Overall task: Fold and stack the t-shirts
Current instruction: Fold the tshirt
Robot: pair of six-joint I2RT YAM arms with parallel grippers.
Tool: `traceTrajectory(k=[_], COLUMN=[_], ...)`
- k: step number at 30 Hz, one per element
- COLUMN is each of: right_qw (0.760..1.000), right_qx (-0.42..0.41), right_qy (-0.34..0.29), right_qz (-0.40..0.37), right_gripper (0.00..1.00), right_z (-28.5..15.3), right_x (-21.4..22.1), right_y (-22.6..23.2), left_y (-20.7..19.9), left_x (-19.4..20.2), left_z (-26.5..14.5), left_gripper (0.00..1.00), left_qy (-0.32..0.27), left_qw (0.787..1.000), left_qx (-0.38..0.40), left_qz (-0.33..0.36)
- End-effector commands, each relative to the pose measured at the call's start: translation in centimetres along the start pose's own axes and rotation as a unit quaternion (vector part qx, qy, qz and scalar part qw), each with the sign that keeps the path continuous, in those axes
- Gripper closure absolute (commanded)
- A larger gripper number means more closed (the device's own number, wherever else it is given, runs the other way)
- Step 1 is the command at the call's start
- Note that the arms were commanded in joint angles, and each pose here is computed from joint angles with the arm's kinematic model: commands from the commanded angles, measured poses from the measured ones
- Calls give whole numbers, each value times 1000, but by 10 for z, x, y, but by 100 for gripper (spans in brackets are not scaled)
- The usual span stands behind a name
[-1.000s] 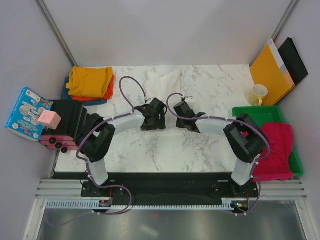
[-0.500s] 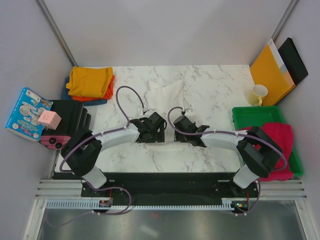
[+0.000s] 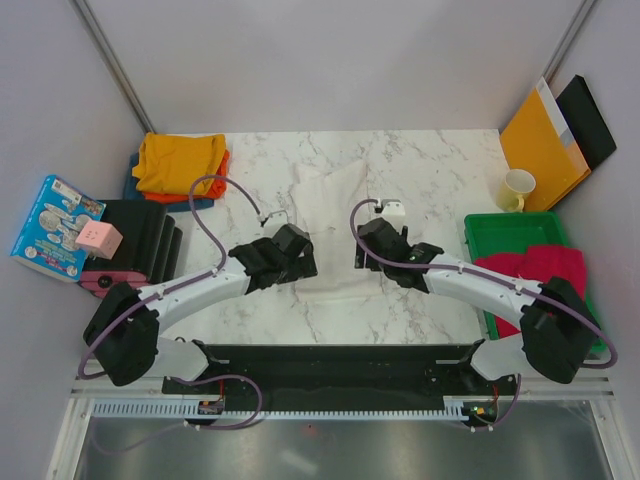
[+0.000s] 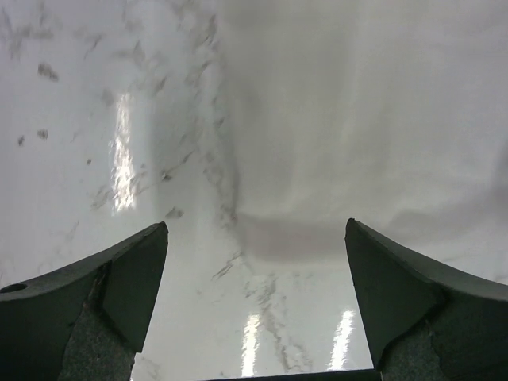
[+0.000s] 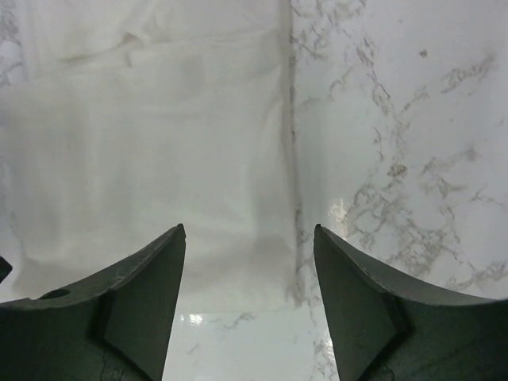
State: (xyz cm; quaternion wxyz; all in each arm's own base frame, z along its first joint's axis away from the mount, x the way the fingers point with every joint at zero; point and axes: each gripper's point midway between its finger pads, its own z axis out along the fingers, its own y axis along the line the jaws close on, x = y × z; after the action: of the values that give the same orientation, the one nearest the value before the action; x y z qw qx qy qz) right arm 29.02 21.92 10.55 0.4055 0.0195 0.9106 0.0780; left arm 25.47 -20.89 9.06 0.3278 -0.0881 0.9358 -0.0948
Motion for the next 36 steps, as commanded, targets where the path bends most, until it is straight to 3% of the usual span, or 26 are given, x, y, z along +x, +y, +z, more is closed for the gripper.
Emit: traceTrajectory(k=[1, 5, 13, 19, 22, 28, 29, 32, 36], right_qw=[1000, 1000, 1000, 999, 999, 999, 999, 999, 999], right_qx=[28, 29, 27, 30, 32, 36, 36, 40, 43], right_qy=[9, 11, 6, 19, 19, 21, 22, 25, 31], right_qz=[4, 4, 3, 1, 1, 0, 2, 0, 2], right_gripper=[27, 27, 27, 28, 28, 28, 28, 28, 28], right_z=[-7, -10, -14, -14, -15, -16, -15, -14, -13], right_x=[22, 27, 26, 38, 41, 45, 45, 48, 54], right_y=[-29, -35, -37, -43, -47, -51, -51, -53, -55], left_y=[25, 39, 37, 32, 32, 37, 37, 40, 42], left_x=[46, 69, 74, 85, 92, 103, 105, 116, 128], left_z=[3, 6, 12, 20, 24, 30, 31, 33, 33], left_gripper=[1, 0, 1, 9, 16, 41, 51, 68, 74], left_qy=[42, 51, 45, 62, 73, 91, 96, 117, 134], left_qw=[997, 997, 996, 995, 994, 993, 992, 990, 988], left_qx=[-31, -42, -28, -17, -24, -38, -40, -48, -54], left_qz=[-50, -50, -73, -80, -79, -72, -71, -67, -61])
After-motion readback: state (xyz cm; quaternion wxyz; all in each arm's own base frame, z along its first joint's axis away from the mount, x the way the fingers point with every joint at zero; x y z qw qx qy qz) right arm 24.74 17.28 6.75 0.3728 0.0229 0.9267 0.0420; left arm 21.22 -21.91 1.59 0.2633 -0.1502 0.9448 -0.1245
